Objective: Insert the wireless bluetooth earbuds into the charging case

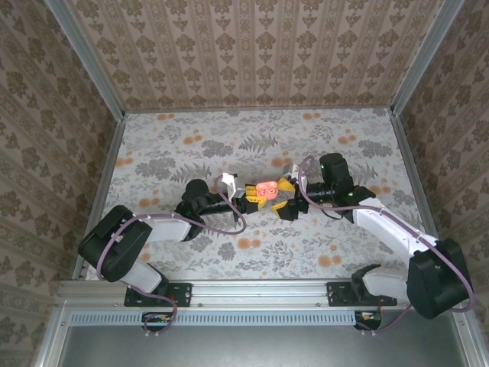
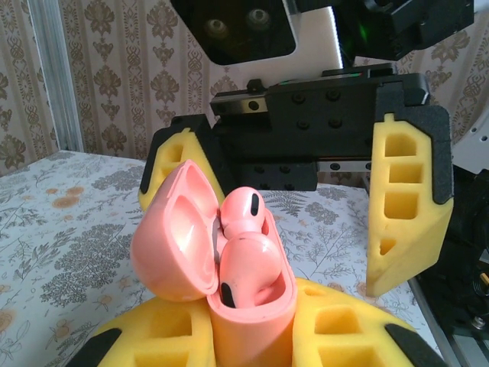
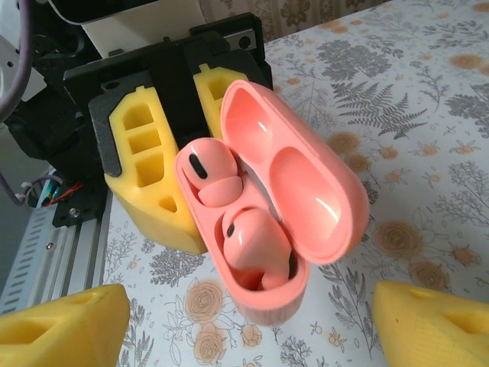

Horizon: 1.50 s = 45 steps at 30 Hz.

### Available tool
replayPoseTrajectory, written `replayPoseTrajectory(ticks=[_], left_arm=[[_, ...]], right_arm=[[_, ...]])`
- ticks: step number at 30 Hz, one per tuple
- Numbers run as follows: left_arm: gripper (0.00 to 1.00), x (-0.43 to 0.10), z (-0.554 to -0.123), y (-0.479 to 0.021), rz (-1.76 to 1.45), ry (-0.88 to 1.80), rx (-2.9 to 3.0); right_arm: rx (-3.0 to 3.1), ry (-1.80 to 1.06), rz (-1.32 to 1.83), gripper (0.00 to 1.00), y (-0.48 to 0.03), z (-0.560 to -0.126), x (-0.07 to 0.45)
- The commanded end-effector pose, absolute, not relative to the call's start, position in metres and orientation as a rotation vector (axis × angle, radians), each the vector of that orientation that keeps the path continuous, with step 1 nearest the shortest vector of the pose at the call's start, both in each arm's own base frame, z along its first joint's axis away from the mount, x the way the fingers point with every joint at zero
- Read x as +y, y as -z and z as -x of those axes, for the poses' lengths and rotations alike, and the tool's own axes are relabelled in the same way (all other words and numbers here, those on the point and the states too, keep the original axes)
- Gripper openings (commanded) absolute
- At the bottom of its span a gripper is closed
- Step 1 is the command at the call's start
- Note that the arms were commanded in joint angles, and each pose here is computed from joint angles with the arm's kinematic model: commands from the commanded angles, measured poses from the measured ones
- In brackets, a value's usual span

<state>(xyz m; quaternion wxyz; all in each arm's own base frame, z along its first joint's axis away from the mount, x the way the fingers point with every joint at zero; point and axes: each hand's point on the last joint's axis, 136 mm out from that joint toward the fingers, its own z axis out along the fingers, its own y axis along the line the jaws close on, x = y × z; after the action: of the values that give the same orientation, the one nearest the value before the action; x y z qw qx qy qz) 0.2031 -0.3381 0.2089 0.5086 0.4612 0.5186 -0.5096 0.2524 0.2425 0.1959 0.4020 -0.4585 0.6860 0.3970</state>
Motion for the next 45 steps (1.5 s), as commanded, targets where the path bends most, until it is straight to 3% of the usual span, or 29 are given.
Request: replayPoseTrajectory(ticks=[1,12,23,32,45], left_arm=[[0.13,-0.337,-0.201,-0.235,-1.11,1.229,1.162],[0.13,-0.337,-0.201,-0.233,-1.106,1.227,1.175],[0.13,-0.337,-0.201,-0.232,-1.104,1.228,1.181],[0.13,-0.337,-0.198,-0.235,-1.119,1.237,1.159],[0.13,-0.338,-0.198,-0.238,-1.127,1.238,1.145]], right_arm=[[1.605,-1.036,1.219,0.82,-0.219,-0.253,0.254],[1.483,-1.016,1.229,0.76,-0.236,-0.248,0.256],[1.391,-0.981,1.234,0.7,-0.256,-0.217,0.24],[1.515,-0.806,1.147,0.7,-0.242,-0.25,0.225],[1.441,-1.004,1.338,0.46,-0.231,-0.245,0.246]])
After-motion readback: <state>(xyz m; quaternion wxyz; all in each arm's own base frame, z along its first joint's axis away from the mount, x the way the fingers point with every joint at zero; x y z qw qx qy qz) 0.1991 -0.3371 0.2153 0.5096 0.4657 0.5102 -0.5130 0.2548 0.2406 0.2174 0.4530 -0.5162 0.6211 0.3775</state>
